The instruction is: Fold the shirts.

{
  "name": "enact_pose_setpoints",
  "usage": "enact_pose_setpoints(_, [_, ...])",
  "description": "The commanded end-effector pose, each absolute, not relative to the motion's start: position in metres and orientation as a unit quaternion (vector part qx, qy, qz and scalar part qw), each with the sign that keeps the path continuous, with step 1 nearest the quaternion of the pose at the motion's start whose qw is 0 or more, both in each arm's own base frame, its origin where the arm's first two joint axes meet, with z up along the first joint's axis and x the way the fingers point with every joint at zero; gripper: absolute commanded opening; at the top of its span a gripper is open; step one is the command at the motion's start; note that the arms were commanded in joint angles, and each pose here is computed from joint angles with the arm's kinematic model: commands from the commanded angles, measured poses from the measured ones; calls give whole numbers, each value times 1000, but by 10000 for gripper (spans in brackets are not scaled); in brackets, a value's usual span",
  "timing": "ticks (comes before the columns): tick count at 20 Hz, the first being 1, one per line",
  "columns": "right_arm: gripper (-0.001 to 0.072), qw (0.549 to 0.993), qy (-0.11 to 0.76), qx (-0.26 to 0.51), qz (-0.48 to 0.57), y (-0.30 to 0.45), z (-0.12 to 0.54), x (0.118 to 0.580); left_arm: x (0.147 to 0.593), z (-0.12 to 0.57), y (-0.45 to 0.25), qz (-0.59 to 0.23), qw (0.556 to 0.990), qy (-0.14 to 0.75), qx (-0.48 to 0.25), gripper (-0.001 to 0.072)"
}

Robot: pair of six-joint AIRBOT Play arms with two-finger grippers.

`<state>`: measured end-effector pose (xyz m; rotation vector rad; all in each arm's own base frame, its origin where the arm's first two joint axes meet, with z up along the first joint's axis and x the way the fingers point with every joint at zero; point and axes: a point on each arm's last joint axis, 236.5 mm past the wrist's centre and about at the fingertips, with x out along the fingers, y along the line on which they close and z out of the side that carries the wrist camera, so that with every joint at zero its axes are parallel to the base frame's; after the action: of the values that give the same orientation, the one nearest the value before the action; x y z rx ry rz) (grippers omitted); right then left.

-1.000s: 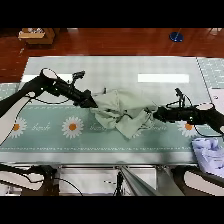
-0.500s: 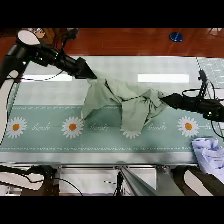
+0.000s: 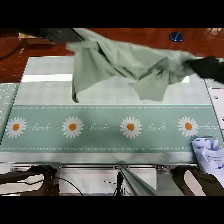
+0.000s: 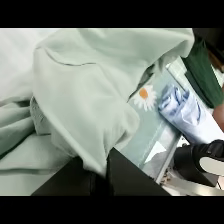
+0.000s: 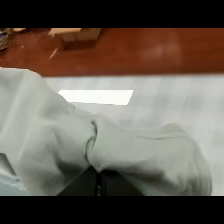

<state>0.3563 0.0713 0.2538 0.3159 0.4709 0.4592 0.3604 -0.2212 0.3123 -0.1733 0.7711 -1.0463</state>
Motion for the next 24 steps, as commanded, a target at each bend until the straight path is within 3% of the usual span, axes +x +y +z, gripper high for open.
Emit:
enact_pose_setpoints(1, [16, 956, 223, 77, 172, 51, 314, 331, 318, 365, -192, -443, 840, 310, -46, 35])
enact_pose_setpoints(6, [17, 929, 315, 48, 187, 64, 322, 267, 241, 357, -165, -395, 836, 381, -11, 35])
enact_pose_setpoints(10, [16, 875, 438, 59, 201, 73, 287, 212, 206, 358, -170, -393, 832, 390, -34, 35])
enact_pose_setpoints(12, [16, 870, 450, 62, 193, 70, 282, 212, 197, 339, -179, -403, 809, 425, -47, 35])
enact_pose_setpoints(16, [16, 832, 512, 47, 209, 79, 252, 234, 199, 251, -200, -394, 748, 533, -22, 36])
enact_pose_setpoints(21, [17, 746, 632, -93, 189, 81, 138, 303, 262, 152, -186, -320, 778, 540, 19, 36])
enact_pose_setpoints(24, [16, 712, 674, -113, 162, 74, 60, 353, 294, 83, -163, -267, 791, 550, 39, 36])
